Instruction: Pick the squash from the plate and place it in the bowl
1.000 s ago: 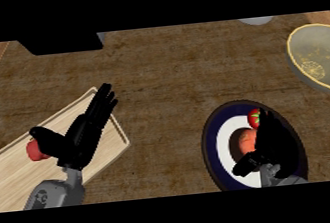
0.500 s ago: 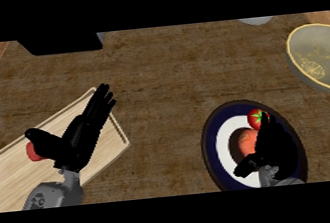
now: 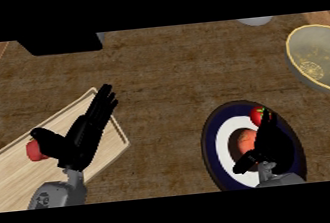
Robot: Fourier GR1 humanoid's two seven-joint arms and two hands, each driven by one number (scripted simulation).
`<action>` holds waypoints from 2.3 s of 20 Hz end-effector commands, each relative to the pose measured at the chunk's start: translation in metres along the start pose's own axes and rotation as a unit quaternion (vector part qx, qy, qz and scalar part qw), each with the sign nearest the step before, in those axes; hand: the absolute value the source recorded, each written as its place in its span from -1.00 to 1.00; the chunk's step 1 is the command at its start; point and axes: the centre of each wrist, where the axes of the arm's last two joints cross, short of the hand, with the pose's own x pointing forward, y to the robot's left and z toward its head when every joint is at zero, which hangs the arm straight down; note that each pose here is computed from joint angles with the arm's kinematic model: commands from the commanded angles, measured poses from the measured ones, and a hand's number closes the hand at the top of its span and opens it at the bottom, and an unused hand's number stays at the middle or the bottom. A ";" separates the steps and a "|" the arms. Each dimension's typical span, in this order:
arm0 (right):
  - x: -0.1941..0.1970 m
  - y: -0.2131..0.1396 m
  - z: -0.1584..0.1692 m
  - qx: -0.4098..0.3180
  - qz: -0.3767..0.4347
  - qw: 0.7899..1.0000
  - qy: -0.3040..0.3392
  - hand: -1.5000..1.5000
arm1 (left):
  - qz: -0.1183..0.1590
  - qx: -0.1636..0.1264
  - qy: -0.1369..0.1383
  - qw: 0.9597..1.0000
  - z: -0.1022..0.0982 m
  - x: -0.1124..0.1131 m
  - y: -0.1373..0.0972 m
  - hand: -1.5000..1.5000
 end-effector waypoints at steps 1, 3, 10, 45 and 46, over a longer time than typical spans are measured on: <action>-0.011 -0.004 -0.015 -0.008 -0.011 1.000 -0.007 1.00 | 0.006 -0.002 0.007 1.000 0.015 0.017 0.002 0.00; -0.005 0.026 -0.008 -0.015 0.005 1.000 -0.024 1.00 | -0.006 0.001 -0.003 1.000 -0.012 -0.011 -0.016 0.00; 0.008 0.020 -0.007 -0.023 0.011 0.999 -0.044 1.00 | -0.006 -0.006 0.009 1.000 0.008 -0.003 0.014 0.00; -0.157 -0.251 0.017 -0.189 0.040 0.858 -0.476 1.00 | -0.001 0.010 0.000 1.000 0.012 0.005 0.007 0.00; -0.145 -0.256 0.029 -0.183 0.053 0.857 -0.479 1.00 | -0.001 0.007 0.002 1.000 0.003 0.005 -0.012 0.00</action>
